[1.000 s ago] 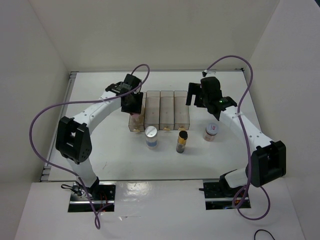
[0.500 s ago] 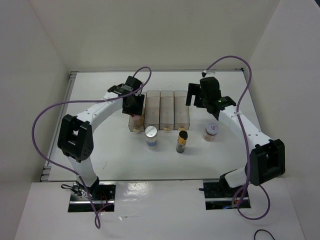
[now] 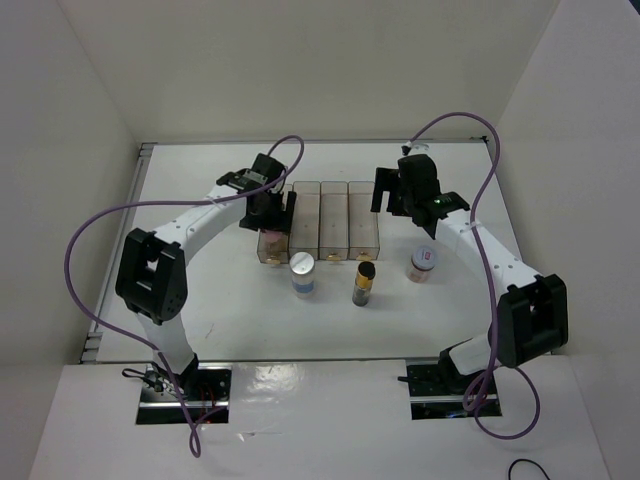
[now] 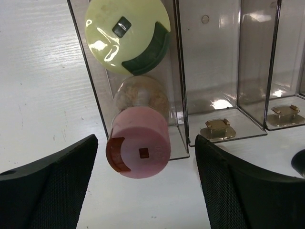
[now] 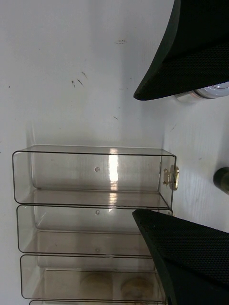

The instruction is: Organize the condiment bottles

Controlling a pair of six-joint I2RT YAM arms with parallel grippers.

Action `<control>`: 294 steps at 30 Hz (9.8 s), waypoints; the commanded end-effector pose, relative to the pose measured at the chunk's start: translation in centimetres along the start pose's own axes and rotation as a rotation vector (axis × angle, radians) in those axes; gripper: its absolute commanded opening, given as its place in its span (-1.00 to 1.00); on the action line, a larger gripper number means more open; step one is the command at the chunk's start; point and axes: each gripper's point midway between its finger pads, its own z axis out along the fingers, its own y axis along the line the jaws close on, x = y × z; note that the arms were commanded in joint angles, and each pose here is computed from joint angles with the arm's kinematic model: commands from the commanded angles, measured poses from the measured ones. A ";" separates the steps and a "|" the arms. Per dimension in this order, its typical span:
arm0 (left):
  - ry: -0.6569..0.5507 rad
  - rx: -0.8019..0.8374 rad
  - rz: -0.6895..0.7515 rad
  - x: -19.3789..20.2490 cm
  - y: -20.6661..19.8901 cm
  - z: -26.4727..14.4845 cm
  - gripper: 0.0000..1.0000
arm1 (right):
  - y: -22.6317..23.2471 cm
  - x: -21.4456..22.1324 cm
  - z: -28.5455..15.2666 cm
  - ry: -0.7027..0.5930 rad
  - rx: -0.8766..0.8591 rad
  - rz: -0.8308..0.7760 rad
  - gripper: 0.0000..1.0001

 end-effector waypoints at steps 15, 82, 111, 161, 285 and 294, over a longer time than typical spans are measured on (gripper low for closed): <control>-0.262 0.375 0.250 -3.3 -5.6 -16.9 0.99 | 0.2 -2.8 -1.0 -0.069 -0.005 0.000 0.97; 0.026 0.156 0.433 7.8 -10.3 -5.8 0.34 | -3.9 -0.8 -8.2 -0.159 0.026 0.152 0.97; -0.307 0.146 0.322 -11.4 -9.0 -10.3 0.31 | -3.5 -1.8 -9.1 -0.193 -0.011 0.162 0.97; -0.148 0.078 0.279 -10.4 -7.4 1.2 0.92 | 8.9 3.6 -10.7 0.103 -0.296 -0.274 0.97; -0.102 -0.016 -0.424 4.1 13.8 -2.1 1.00 | 14.8 -1.2 2.7 0.024 -0.169 -0.263 -0.94; -0.068 -0.012 -0.419 5.0 13.7 -0.9 1.00 | 14.9 0.2 3.6 0.044 -0.182 -0.248 -0.94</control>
